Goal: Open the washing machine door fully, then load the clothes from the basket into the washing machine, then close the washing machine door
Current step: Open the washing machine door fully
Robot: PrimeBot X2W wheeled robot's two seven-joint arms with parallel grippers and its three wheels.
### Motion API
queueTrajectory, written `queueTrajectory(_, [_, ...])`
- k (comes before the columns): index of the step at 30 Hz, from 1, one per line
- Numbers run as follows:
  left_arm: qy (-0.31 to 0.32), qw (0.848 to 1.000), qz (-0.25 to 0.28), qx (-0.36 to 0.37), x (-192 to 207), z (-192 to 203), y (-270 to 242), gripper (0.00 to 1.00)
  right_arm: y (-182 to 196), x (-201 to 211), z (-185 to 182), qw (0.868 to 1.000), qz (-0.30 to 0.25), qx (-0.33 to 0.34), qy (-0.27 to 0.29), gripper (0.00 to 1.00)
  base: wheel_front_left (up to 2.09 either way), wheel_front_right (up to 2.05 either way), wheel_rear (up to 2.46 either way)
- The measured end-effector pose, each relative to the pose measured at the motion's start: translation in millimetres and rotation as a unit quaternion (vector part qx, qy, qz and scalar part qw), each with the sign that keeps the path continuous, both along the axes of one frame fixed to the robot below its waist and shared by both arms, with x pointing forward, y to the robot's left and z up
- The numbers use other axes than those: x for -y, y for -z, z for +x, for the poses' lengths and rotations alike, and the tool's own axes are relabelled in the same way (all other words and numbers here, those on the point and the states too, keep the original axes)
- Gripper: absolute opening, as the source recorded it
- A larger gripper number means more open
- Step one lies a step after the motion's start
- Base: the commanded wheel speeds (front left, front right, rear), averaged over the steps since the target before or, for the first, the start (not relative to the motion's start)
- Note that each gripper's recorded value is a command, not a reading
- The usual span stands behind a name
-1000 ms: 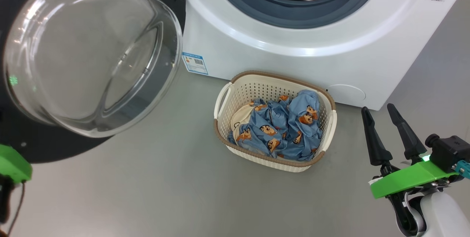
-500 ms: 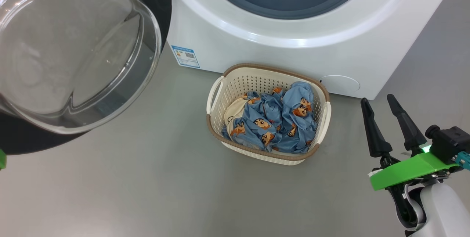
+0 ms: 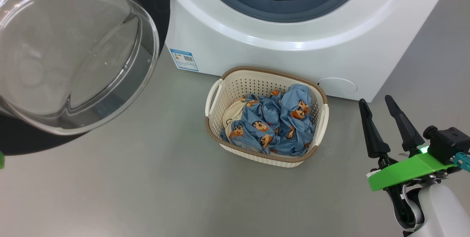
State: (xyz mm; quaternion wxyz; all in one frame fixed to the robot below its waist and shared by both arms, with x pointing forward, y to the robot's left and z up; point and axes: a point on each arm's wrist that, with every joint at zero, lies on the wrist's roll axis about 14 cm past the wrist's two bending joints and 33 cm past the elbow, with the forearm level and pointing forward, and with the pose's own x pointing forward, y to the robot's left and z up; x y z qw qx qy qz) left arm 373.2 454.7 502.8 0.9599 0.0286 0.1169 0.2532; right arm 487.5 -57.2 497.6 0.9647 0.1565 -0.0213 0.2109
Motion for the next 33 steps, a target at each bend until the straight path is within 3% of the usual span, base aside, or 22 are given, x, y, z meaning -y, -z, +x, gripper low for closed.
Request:
queueTrajectory(13, [0.027,0.999,0.006,0.044,12,0,-12,0.0,-13,-2,-4,1.0,0.004,0.012,0.0,1.0,0.0,0.0,0.0])
queueTrajectory(22, [0.064,0.993,-0.004,0.097,49,-4,-21,0.0,-22,-1,-12,1.0,0.002,0.021,0.001,1.0,0.0,0.0,0.0])
queueTrajectory(23, [0.064,0.993,-0.005,0.104,52,-5,-23,0.17,-23,-1,-13,1.0,0.002,0.021,0.002,1.0,0.0,0.0,0.0])
queueTrajectory(24, [0.065,0.992,-0.006,0.109,55,-5,-24,0.45,-24,0,-14,1.0,0.003,0.023,0.003,1.0,0.0,0.0,0.0])
queueTrajectory(25, [0.066,0.991,-0.007,0.114,59,-6,-24,1.0,-25,2,-15,1.0,0.003,0.023,0.005,1.0,0.0,0.0,0.0])
queueTrajectory(33, [0.092,0.983,-0.019,0.158,99,-8,-31,1.0,-30,21,-27,0.999,-0.001,0.026,0.027,1.0,0.0,0.0,0.0])
